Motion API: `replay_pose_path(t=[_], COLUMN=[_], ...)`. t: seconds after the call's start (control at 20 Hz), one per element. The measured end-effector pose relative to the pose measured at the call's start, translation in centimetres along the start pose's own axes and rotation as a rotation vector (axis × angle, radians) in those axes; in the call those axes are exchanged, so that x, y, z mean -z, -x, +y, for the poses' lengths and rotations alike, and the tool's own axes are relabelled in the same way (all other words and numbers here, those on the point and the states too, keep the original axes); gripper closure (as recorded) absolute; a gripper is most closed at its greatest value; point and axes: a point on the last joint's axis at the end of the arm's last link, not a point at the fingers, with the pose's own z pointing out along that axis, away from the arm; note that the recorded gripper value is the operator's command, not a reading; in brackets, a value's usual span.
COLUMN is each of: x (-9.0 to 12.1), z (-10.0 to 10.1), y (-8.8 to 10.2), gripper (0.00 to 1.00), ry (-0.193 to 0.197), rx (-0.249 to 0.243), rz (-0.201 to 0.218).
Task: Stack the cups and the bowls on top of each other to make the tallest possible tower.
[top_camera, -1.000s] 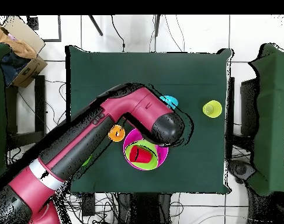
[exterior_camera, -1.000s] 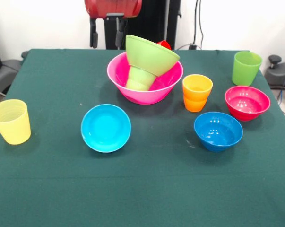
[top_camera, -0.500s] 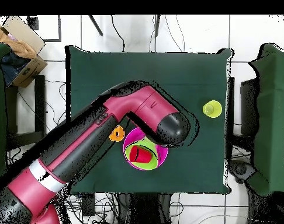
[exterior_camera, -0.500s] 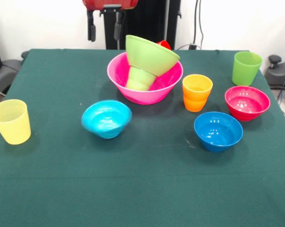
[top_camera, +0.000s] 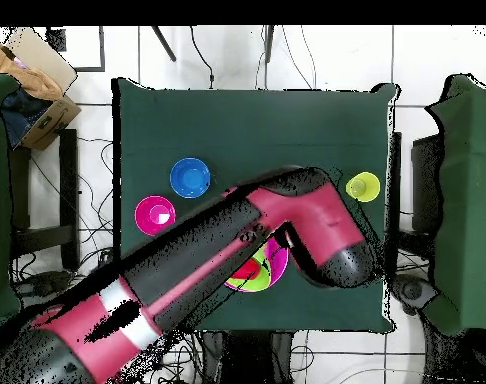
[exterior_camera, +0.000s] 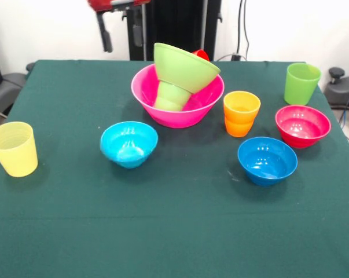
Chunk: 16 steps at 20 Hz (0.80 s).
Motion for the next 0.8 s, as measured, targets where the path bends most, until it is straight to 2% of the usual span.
replay_pose_path(t=[0.1,0.15,0.25,0.35,0.5,0.6,0.75,0.8], x=[-0.5,-1.1,-1.8,-2.5,-5.0,-6.9,-8.6,-10.0], z=[-1.2,-2.2,-3.2,-3.8,-4.6,-4.9,-4.9,-4.9], y=[-1.5,-2.7,-3.8,-4.6,-6.2,-6.7,-6.8,-6.9], gripper=[0.00,0.00,0.00,0.00,0.00,0.00,0.00,0.00], ry=[0.002,-0.007,-0.022,-0.036,-0.037,-0.025,-0.014,-0.006], rx=[0.034,0.071,0.110,0.130,0.174,0.196,0.212,0.227], rz=[-0.033,-0.042,-0.027,0.004,0.133,0.188,0.212,0.227])
